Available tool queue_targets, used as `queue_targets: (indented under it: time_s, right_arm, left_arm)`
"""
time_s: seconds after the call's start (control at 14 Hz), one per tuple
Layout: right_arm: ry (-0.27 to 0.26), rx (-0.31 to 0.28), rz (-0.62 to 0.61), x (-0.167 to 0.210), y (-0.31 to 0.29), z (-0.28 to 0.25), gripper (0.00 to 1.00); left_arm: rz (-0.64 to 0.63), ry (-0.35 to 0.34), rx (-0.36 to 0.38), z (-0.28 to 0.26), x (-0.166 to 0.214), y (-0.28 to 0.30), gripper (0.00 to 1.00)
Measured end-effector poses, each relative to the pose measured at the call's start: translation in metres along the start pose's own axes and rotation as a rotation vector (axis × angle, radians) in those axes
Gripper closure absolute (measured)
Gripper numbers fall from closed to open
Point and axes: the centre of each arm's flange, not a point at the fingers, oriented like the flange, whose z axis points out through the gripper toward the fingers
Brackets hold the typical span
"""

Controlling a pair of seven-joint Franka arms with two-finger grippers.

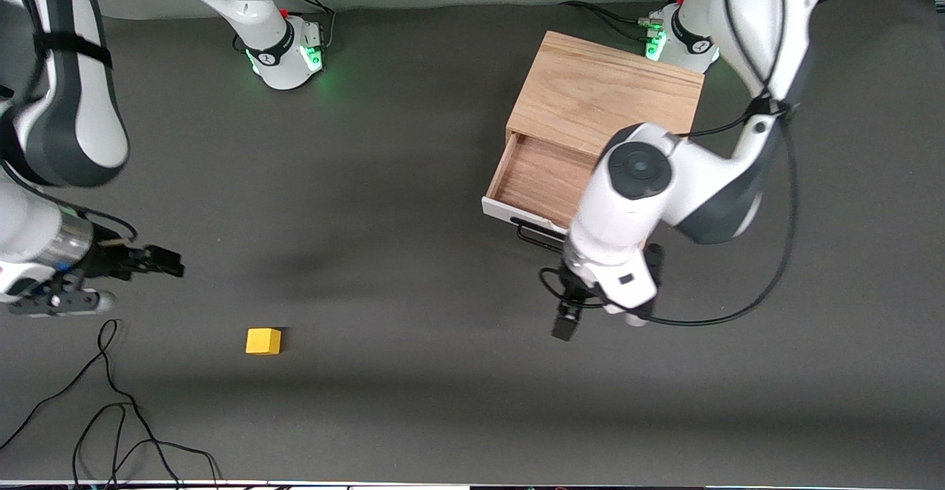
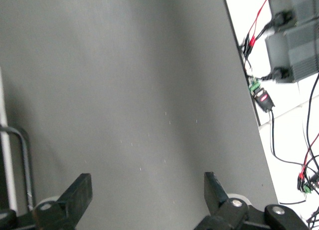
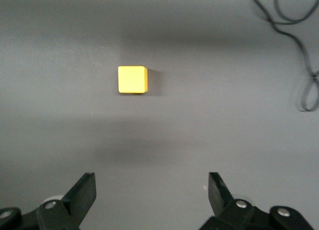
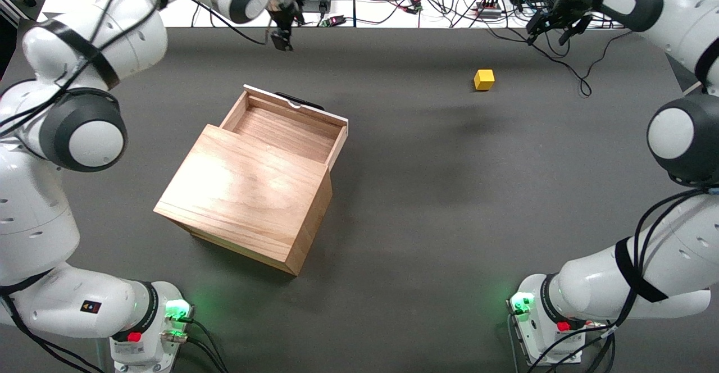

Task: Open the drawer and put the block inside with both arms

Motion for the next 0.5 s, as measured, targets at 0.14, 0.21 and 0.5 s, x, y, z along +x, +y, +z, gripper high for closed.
queue_targets:
  time_s: [0.14,0.21,0.5]
  right_arm:
    - [0.032,0.019,0.007,0.017,-0.002,0.043,0.00]
    - [0.043,0.019,-0.001,0.024,-0.008,0.066,0.00]
    - [0.057,0.015,-0.045,0.045,-0.038,0.154,0.00]
  left_arm:
    - [0.053,0.007,0.041,-0.029,0.031,-0.003,0.00]
    - [0.087,-0.004,0.066,-0.045,0.049,-0.006,0.00]
    - [0.266,-0.070,0.205,-0.103,0.129,-0.036,0.00]
